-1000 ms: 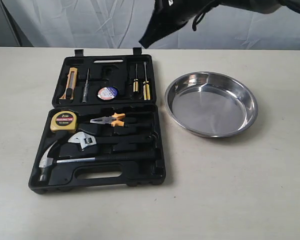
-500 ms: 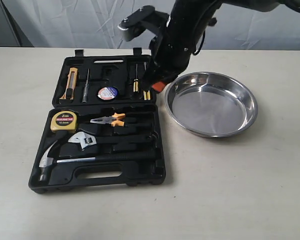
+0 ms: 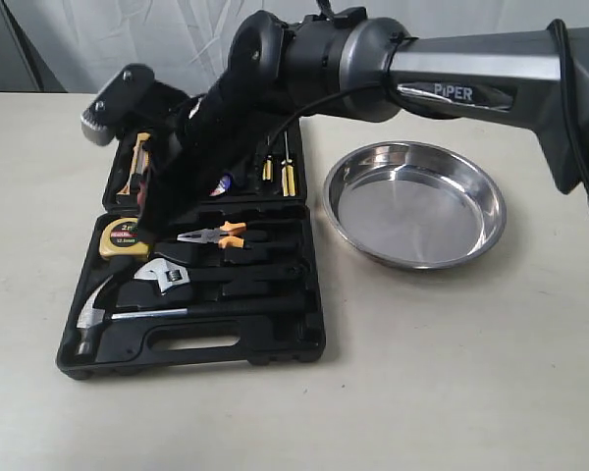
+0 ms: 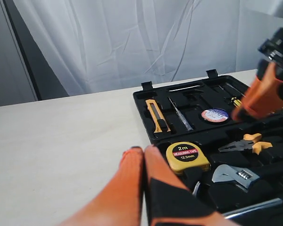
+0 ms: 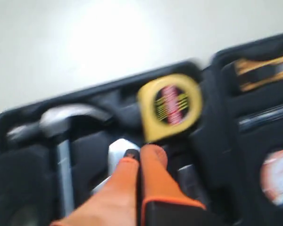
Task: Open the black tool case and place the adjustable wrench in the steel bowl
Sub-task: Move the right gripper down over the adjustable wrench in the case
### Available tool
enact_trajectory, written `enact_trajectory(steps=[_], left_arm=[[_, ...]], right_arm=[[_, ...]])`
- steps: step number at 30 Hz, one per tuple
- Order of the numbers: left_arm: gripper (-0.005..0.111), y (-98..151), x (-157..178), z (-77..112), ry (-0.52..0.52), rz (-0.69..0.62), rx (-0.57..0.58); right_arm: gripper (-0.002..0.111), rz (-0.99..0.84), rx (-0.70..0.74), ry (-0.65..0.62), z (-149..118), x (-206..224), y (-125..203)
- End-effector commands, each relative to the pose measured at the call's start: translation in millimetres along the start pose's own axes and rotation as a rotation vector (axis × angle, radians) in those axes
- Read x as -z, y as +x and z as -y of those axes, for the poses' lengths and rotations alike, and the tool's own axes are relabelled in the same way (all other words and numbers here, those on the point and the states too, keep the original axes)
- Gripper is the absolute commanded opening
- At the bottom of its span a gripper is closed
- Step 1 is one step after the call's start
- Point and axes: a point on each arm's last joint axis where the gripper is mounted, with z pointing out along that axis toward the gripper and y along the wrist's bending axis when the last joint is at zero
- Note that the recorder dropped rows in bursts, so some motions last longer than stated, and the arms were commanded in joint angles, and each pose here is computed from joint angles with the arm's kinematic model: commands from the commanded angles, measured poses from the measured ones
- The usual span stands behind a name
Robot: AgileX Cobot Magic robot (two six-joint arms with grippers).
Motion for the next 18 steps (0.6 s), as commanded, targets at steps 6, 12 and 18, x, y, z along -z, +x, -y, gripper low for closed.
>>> enact_trajectory(steps=[6,12,18], left_arm=[[0.000,-2,0,-0.1,0.000,0.015,-0.005],[0.000,-2,0,-0.1,0.000,0.015,-0.005],[0.000,-2,0,-0.2,-0.002,0.017,-0.010]], right_arm=[[-0.001,0.088,-0.101,0.425,69,28,10],[-0.001,-0.191,-0.306,0.446,87,49,50],[-0.001,-0.360,-0.345,0.240,56,69,50]])
